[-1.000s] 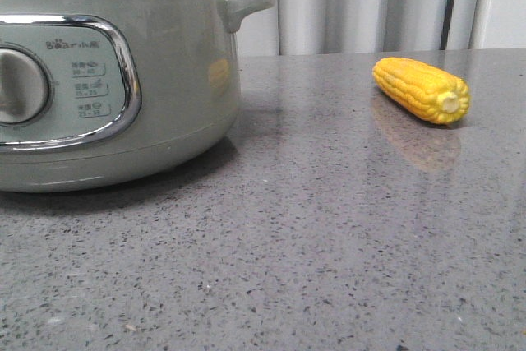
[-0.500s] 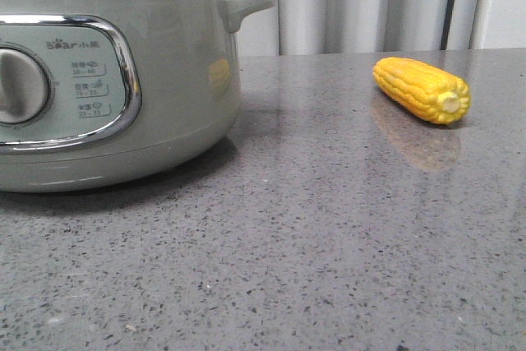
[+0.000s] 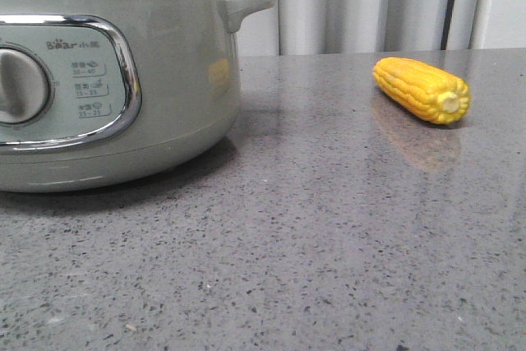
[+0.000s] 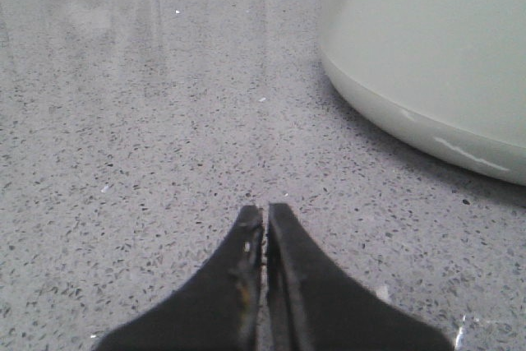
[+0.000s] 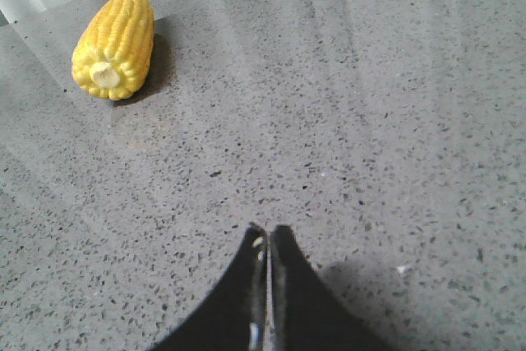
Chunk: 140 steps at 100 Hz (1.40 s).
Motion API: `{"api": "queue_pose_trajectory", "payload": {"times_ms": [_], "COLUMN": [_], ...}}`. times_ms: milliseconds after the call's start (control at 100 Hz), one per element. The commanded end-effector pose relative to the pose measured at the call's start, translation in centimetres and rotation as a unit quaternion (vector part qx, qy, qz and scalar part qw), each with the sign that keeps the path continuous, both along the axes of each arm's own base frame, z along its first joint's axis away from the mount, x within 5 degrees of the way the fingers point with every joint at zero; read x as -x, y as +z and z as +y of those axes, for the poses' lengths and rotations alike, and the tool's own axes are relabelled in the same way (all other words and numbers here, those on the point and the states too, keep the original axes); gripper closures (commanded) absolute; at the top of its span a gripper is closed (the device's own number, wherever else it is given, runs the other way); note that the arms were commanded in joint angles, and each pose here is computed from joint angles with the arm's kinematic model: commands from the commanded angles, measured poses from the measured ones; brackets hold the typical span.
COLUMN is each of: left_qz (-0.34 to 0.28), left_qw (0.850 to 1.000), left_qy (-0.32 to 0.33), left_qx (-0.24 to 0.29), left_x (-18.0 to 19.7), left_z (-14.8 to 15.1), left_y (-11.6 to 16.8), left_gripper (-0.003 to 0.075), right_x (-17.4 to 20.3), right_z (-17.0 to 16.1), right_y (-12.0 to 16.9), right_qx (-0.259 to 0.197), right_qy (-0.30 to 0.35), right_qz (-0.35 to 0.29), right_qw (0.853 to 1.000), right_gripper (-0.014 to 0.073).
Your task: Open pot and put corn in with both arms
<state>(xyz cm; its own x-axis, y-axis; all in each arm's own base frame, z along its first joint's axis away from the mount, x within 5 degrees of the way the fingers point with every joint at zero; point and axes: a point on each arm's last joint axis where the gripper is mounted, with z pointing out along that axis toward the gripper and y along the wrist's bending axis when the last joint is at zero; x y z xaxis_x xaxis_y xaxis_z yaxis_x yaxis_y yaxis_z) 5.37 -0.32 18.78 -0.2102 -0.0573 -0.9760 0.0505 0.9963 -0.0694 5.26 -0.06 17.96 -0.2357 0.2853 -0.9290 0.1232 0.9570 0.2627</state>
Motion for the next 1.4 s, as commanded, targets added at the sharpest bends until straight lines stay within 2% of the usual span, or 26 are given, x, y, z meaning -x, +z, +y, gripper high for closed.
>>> {"api": "queue_pose_trajectory", "payload": {"times_ms": [0, 410, 490, 570, 730, 870, 940, 1000, 1070, 1150, 1240, 1340, 1390], "left_qz": [-0.035, -0.036, -0.049, -0.082, -0.143, -0.153, -0.150, -0.147, -0.141, -0.137, -0.138, -0.142, -0.135], "left_qw": [0.999, 0.999, 0.999, 0.997, 0.986, 0.972, 0.959, 0.938, 0.924, 0.924, 0.923, 0.922, 0.923], "left_qy": [0.000, 0.000, 0.000, -0.001, 0.001, 0.009, 0.014, 0.022, 0.025, 0.025, 0.025, 0.023, 0.019], "left_qx": [0.008, 0.000, 0.001, 0.011, 0.088, 0.176, 0.239, 0.312, 0.353, 0.356, 0.359, 0.359, 0.359], "left_x": [-0.1, -0.1, -0.1, -0.1, -0.1, -0.1, -0.1, -0.1, -0.1, -0.1, -0.1, -0.1, 0.0], "left_z": [0.0, 0.0, 0.0, -0.1, -0.1, 0.0, 0.1, 0.2, 0.2, 0.2, 0.2, 0.2, 0.1], "left_y": [-0.2, -0.1, 0.1, 0.7, 1.9, 2.2, 2.3, 2.3, 2.3, 2.3, 2.4, 2.7, 2.8], "left_gripper": [0.0741, 0.0741, 0.0741, 0.0741, 0.0741, 0.0741, 0.0741, 0.0741, 0.0741, 0.0741, 0.0741, 0.0741, 0.0741], "right_x": [0.0, 0.0, 0.0, 0.0, 0.0, 0.0, 0.0, 0.0, 0.0, -0.1, -0.2, -0.1, 0.0], "right_z": [-0.1, -0.2, -0.4, -0.5, -0.5, -0.6, -0.6, -0.6, -0.6, -0.8, -0.8, -0.5, -0.5], "right_y": [-0.4, -0.4, -0.3, -0.2, -0.2, -0.2, -0.2, -0.2, -0.1, 0.6, 1.6, 3.2, 4.0], "right_qx": [0.019, 0.024, 0.064, 0.081, 0.080, 0.089, 0.089, 0.089, 0.102, 0.149, 0.177, 0.175, 0.140], "right_qy": [-0.003, -0.004, -0.008, -0.010, -0.010, -0.011, -0.011, -0.011, -0.013, -0.017, -0.018, -0.021, -0.028], "right_qz": [-0.003, -0.005, -0.005, -0.007, -0.007, -0.007, -0.007, -0.007, -0.018, -0.049, -0.101, -0.191, -0.240], "right_qw": [1.000, 1.000, 0.998, 0.997, 0.997, 0.996, 0.996, 0.996, 0.995, 0.987, 0.979, 0.966, 0.960], "right_gripper": [0.0666, 0.0666, 0.0666, 0.0666, 0.0666, 0.0666, 0.0666, 0.0666, 0.0666, 0.0666, 0.0666, 0.0666, 0.0666]}}
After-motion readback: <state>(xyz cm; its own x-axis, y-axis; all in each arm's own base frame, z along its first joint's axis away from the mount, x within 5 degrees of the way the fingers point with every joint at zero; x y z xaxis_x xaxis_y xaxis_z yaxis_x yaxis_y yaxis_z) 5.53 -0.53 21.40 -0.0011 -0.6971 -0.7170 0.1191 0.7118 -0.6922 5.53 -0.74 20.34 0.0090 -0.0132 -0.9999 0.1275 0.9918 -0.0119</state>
